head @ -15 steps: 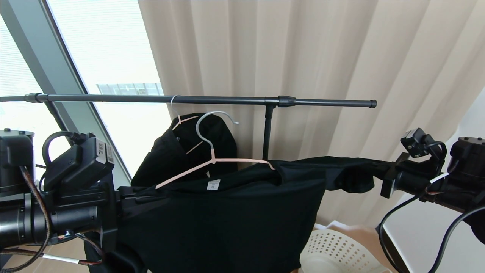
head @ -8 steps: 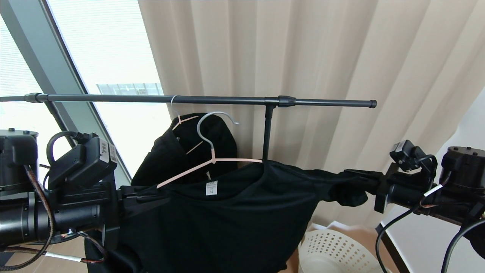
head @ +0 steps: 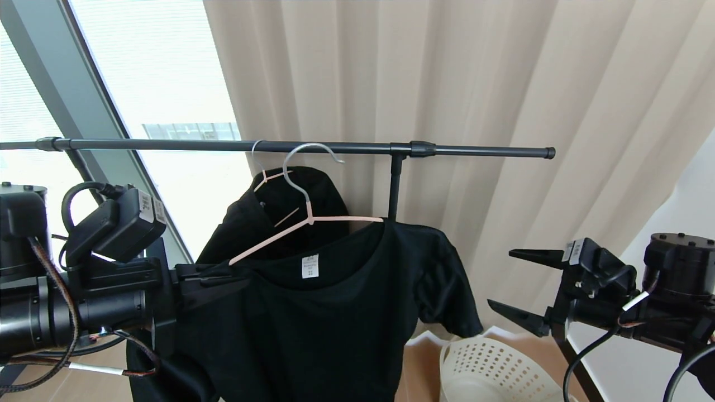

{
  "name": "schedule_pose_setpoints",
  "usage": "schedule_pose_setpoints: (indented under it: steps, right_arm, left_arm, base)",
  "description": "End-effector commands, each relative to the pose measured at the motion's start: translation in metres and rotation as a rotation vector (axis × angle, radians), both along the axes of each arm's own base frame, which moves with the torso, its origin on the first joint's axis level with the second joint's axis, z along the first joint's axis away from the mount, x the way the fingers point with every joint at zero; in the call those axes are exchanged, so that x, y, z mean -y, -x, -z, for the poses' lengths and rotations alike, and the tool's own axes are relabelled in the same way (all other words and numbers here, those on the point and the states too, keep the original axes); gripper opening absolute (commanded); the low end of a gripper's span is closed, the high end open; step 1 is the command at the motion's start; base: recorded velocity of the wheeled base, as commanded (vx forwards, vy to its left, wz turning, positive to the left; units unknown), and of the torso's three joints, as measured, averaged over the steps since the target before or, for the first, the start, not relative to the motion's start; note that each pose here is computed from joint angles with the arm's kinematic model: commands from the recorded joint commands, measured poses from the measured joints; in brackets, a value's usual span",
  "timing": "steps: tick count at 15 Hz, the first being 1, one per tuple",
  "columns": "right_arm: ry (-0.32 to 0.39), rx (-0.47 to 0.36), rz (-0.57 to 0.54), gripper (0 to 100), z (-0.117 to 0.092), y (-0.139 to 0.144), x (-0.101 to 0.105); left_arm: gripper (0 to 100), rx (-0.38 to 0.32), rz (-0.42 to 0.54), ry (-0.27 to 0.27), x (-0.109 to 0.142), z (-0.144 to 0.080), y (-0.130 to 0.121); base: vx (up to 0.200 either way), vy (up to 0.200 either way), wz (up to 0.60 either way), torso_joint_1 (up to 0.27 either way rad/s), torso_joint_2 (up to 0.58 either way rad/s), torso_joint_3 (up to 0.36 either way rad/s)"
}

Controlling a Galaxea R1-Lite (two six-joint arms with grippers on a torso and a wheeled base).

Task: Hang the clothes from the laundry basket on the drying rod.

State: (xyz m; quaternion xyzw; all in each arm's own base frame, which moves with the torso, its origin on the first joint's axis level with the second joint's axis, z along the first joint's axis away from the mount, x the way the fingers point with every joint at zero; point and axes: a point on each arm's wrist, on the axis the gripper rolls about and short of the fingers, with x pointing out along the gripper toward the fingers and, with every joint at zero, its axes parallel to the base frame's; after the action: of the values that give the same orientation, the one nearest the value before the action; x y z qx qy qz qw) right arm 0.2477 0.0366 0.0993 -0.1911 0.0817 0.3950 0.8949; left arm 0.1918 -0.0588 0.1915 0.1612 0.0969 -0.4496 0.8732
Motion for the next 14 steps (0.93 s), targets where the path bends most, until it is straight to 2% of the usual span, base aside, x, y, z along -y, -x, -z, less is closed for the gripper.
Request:
schedule_pose_setpoints:
  steps: [1, 6, 7, 8, 9, 10, 11, 13, 14]
  right_arm:
    - [0.003, 0.0, -0.033, 100, 0.0, 0.008, -0.007]
    - [0.013, 0.033, -0.004, 100, -0.012, 0.013, -0.026]
    - [-0.063, 0.0, 0.026, 100, -0.023, 0.016, -0.036]
    - [-0.109, -0.02, 0.047, 100, -0.028, 0.017, -0.042]
    - [-0.195, -0.05, 0.111, 100, -0.039, 0.017, -0.051]
    - [-0.225, -0.058, 0.136, 100, -0.043, 0.015, -0.055]
    - [-0.294, -0.078, 0.178, 100, -0.051, 0.014, -0.063]
    - [-0.368, -0.096, 0.214, 100, -0.06, 0.011, -0.069]
    - [-0.376, -0.095, 0.223, 100, -0.061, 0.01, -0.069]
  left_arm:
    - [0, 0.003, -0.018, 0.0, -0.003, 0.0, -0.002]
    - [0, 0.015, -0.074, 0.002, -0.013, -0.004, -0.008]
    - [0, 0.014, -0.092, -0.001, -0.015, -0.005, -0.012]
    - [0, 0.014, -0.104, -0.003, -0.017, -0.004, -0.012]
    - [0, 0.015, -0.128, -0.005, -0.021, -0.006, -0.018]
    - [0, 0.012, -0.137, -0.006, -0.022, -0.006, -0.02]
    - [0, 0.001, -0.209, -0.036, -0.022, -0.003, -0.028]
    - [0, -0.017, -0.258, -0.063, -0.021, 0.001, -0.039]
    - [0, -0.021, -0.259, -0.063, -0.021, 0.002, -0.04]
  base:
    - [0.0, 0.0, 0.0, 0.0, 0.0, 0.0]
    - [0.0, 0.0, 0.0, 0.0, 0.0, 0.0]
    - [0.0, 0.0, 0.0, 0.0, 0.0, 0.0]
    - [0.0, 0.0, 0.0, 0.0, 0.0, 0.0]
    - [0.0, 0.0, 0.0, 0.0, 0.0, 0.0]
    - [0.0, 0.0, 0.0, 0.0, 0.0, 0.0]
    - [0.0, 0.0, 0.0, 0.0, 0.0, 0.0]
    - [0.0, 0.0, 0.0, 0.0, 0.0, 0.0]
    - [0.0, 0.0, 0.0, 0.0, 0.0, 0.0]
